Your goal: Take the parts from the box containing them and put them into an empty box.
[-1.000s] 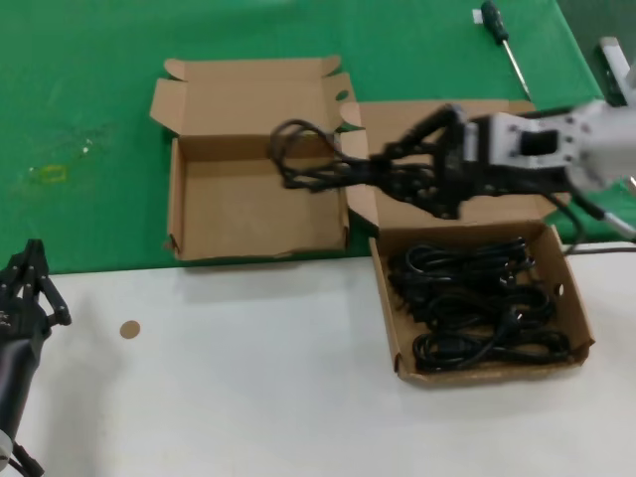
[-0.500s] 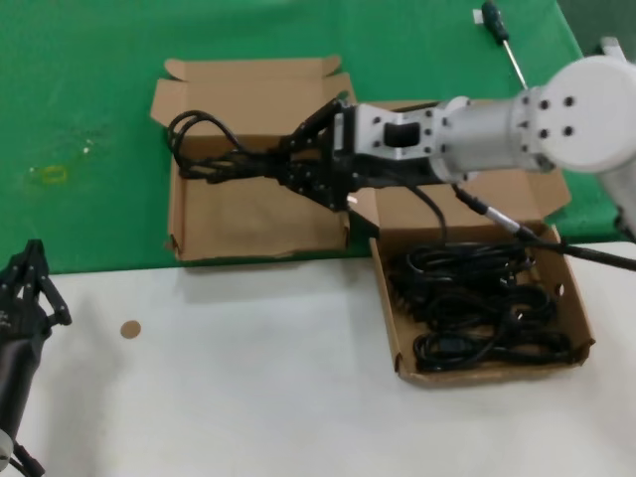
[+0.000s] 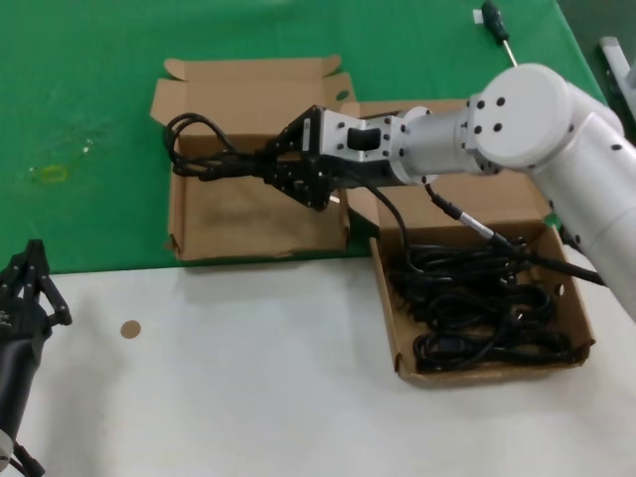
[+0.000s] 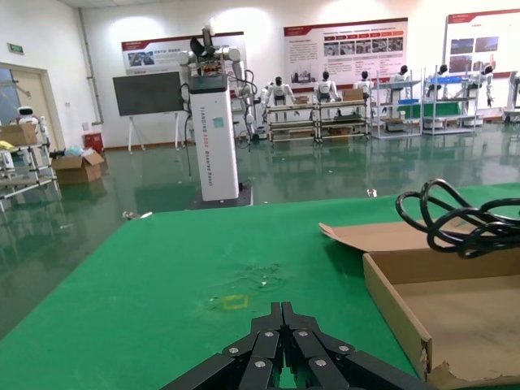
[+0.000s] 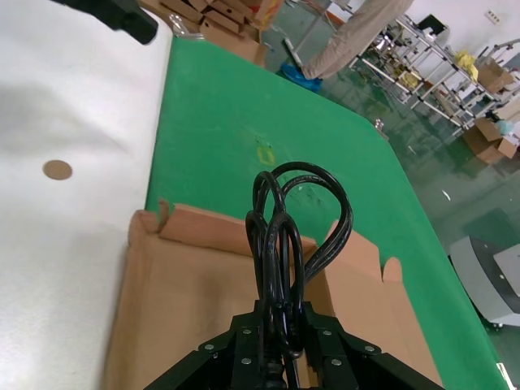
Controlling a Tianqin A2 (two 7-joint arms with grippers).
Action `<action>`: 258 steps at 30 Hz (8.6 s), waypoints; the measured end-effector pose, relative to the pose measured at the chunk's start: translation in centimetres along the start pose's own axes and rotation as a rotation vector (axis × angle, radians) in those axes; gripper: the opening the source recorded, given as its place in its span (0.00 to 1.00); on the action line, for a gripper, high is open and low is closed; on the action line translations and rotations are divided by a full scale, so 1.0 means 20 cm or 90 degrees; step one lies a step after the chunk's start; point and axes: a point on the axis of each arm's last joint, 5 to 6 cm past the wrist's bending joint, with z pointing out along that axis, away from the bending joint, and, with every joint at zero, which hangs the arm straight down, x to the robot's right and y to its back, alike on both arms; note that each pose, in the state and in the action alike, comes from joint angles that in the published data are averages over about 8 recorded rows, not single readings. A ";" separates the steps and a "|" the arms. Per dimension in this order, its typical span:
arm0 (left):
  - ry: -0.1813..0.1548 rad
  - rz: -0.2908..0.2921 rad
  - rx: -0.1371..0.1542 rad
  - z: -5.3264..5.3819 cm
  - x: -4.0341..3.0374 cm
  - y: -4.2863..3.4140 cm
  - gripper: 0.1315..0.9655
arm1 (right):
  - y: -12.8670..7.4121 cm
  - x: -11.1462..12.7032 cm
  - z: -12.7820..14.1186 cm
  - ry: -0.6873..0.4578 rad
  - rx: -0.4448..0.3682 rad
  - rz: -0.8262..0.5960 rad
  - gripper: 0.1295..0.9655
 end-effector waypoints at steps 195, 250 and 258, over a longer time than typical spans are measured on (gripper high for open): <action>0.000 0.000 0.000 0.00 0.000 0.000 1.00 | 0.41 -1.18 -0.63 0.537 0.015 0.624 1.00; 0.000 0.000 0.000 0.00 0.000 0.000 1.00 | 0.41 -1.18 -0.63 0.537 0.015 0.624 1.00; 0.000 0.000 0.000 0.00 0.000 0.000 1.00 | 0.41 -1.18 -0.63 0.537 0.015 0.624 1.00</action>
